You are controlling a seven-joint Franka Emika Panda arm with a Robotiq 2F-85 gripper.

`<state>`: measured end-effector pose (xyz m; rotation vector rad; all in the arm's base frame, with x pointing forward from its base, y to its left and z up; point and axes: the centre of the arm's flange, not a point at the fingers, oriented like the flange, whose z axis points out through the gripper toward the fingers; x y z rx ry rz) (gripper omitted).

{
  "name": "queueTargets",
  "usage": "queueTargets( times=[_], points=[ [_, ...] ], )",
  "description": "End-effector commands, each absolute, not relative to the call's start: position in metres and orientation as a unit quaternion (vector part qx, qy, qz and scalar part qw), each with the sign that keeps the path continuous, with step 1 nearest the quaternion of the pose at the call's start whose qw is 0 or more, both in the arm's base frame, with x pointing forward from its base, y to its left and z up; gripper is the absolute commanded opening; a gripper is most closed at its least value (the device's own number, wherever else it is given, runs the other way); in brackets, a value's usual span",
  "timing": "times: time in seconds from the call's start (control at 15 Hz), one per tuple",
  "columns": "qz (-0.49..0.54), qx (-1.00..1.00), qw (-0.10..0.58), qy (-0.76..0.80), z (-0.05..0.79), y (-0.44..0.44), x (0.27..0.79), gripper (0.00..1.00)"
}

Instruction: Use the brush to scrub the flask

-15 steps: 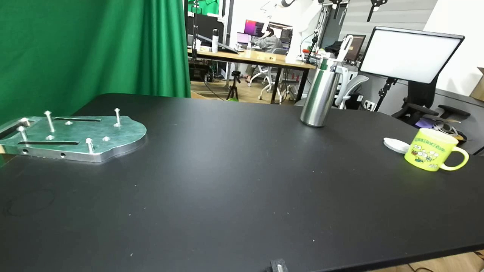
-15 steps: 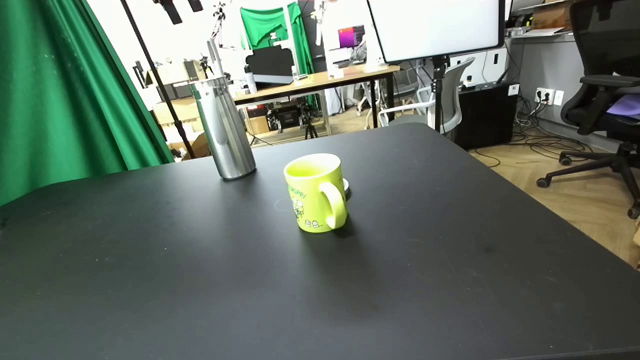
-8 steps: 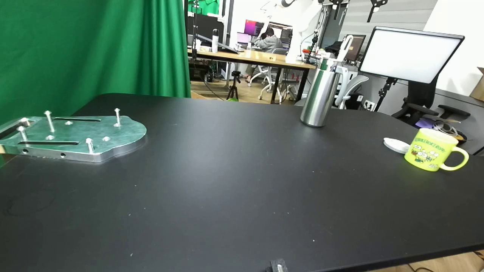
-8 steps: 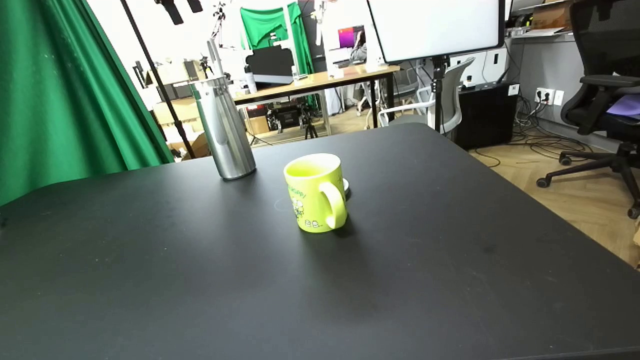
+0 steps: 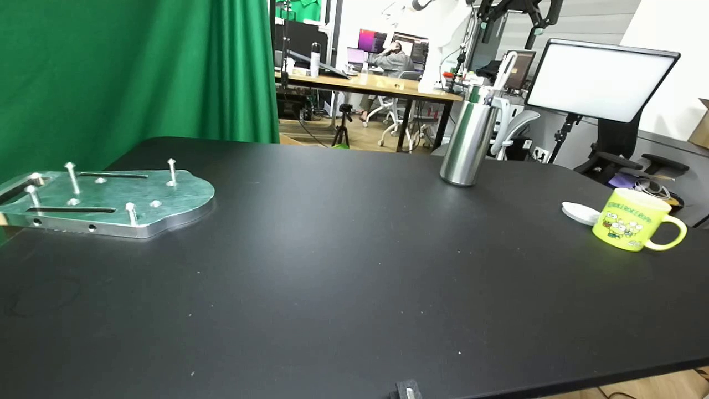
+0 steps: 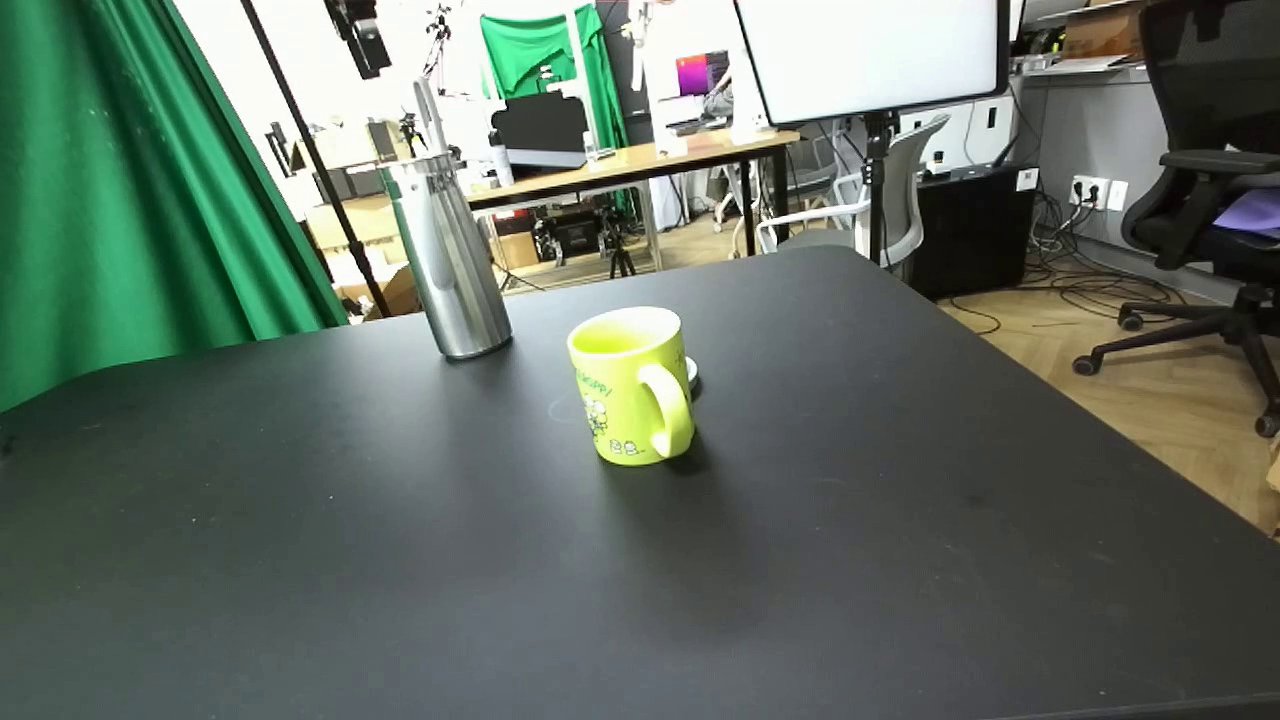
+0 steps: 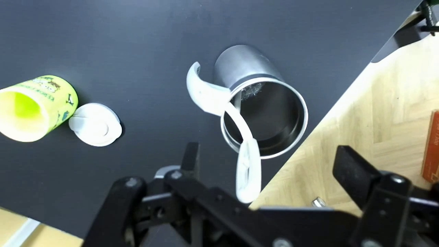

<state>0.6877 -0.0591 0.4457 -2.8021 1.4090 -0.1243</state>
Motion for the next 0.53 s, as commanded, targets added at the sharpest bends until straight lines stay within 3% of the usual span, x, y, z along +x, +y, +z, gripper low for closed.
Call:
queueTargets(
  times=[0.0,0.33,0.47],
  points=[
    [-0.039,-0.893,0.001,0.447,0.4446,-0.0591,0.6879,1.00],
    [-0.039,-0.894,0.001,0.446,0.4445,-0.0572,0.6881,1.00],
    [-0.030,-0.857,-0.013,0.514,0.4466,-0.0560,0.6929,1.00]
  ],
)
